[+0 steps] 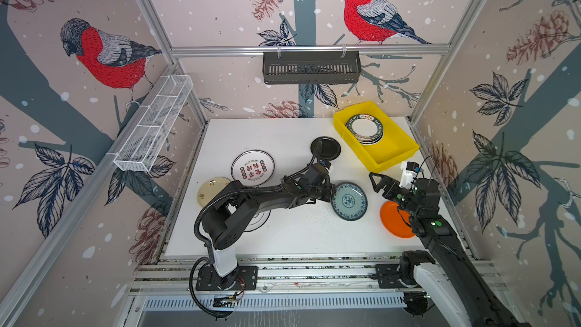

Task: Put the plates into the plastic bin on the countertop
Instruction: 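Lift the blue floral plate with the left gripper and carry it toward the bin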

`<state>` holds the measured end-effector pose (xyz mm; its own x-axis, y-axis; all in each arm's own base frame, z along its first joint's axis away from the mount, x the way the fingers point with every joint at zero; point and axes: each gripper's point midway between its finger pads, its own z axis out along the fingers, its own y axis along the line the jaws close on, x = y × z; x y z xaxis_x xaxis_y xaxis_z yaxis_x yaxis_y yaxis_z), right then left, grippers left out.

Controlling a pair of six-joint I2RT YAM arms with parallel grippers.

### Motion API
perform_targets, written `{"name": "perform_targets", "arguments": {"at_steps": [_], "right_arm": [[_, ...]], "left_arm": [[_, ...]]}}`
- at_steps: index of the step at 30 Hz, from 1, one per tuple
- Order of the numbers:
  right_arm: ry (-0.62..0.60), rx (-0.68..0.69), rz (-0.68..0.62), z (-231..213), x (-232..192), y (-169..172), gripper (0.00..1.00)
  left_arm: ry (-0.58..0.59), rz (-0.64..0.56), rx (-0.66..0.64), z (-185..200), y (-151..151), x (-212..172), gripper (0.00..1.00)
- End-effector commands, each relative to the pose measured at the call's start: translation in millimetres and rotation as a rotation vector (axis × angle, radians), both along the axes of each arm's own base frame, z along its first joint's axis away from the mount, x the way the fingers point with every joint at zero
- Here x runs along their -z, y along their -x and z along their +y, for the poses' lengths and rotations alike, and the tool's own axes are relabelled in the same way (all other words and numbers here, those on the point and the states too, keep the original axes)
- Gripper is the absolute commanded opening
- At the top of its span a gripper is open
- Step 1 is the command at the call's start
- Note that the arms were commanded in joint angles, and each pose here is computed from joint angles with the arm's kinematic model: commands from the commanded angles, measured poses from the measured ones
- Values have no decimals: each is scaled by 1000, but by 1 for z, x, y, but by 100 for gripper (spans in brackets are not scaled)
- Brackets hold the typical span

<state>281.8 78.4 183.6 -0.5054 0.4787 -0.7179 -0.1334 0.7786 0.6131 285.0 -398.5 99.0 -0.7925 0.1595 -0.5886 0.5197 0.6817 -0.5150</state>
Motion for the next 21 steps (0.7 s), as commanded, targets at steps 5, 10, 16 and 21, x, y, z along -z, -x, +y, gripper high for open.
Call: {"name": "perform_targets", "arguments": {"at_steps": [5,10,16,21], "right_arm": [[14,97,-161,-16,-50,-10,100],[25,197,-262,-35,-85,-10,100],[32,221,-291,-41,-105,-16,100],[39,223,-263,-43,-99,-19,100]], "left_arm": [[79,-150,24,-15,-27,-69,0],[148,-239,-4,-16,-60,-110,0],[235,-304,13,-40,-104,-157,0],[261,-356,0,-66,-146,-169,0]]}}
